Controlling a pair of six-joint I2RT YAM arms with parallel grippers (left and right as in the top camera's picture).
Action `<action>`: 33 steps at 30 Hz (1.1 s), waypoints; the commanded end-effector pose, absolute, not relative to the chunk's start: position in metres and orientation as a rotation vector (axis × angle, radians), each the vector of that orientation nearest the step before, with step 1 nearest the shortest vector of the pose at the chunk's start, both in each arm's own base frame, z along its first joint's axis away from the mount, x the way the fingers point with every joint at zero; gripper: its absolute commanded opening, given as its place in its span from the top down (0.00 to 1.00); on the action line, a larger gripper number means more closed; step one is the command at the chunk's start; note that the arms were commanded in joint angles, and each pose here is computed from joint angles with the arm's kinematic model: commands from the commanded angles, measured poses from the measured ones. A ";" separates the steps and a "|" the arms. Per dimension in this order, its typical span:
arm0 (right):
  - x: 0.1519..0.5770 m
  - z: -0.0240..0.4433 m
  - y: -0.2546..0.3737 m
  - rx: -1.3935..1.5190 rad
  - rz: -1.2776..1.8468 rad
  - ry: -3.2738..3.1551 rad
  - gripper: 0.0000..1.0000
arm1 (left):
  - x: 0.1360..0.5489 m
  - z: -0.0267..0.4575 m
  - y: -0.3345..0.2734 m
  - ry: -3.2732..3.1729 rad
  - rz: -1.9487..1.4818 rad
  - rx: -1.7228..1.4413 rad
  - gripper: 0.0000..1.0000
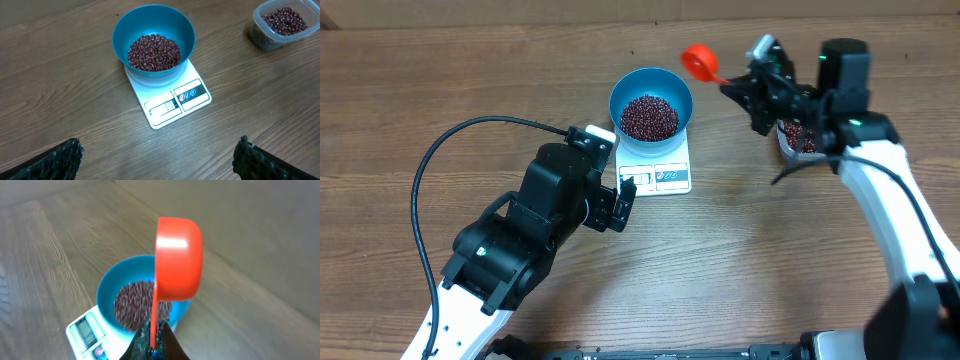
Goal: Scoop item into bowl and weigh 150g on scale
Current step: 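Carry the empty scoop right back to the bean tub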
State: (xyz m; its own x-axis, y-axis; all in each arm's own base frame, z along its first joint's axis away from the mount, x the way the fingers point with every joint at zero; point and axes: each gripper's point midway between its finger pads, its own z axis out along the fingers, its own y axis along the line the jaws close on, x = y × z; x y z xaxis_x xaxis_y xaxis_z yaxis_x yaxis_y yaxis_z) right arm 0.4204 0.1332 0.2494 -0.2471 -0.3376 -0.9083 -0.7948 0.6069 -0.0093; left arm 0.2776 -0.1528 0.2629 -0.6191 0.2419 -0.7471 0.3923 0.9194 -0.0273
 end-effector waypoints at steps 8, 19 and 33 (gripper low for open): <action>0.393 0.258 -0.004 -0.206 0.270 2.218 0.96 | 0.281 0.268 -0.151 2.253 -0.228 0.431 0.01; 0.371 0.211 -0.064 0.025 0.140 2.433 0.96 | 0.281 0.268 -0.151 2.253 -0.228 0.431 0.00; 0.386 0.120 -0.071 0.081 0.221 2.662 0.96 | 0.281 0.268 -0.151 2.253 -0.228 0.431 0.01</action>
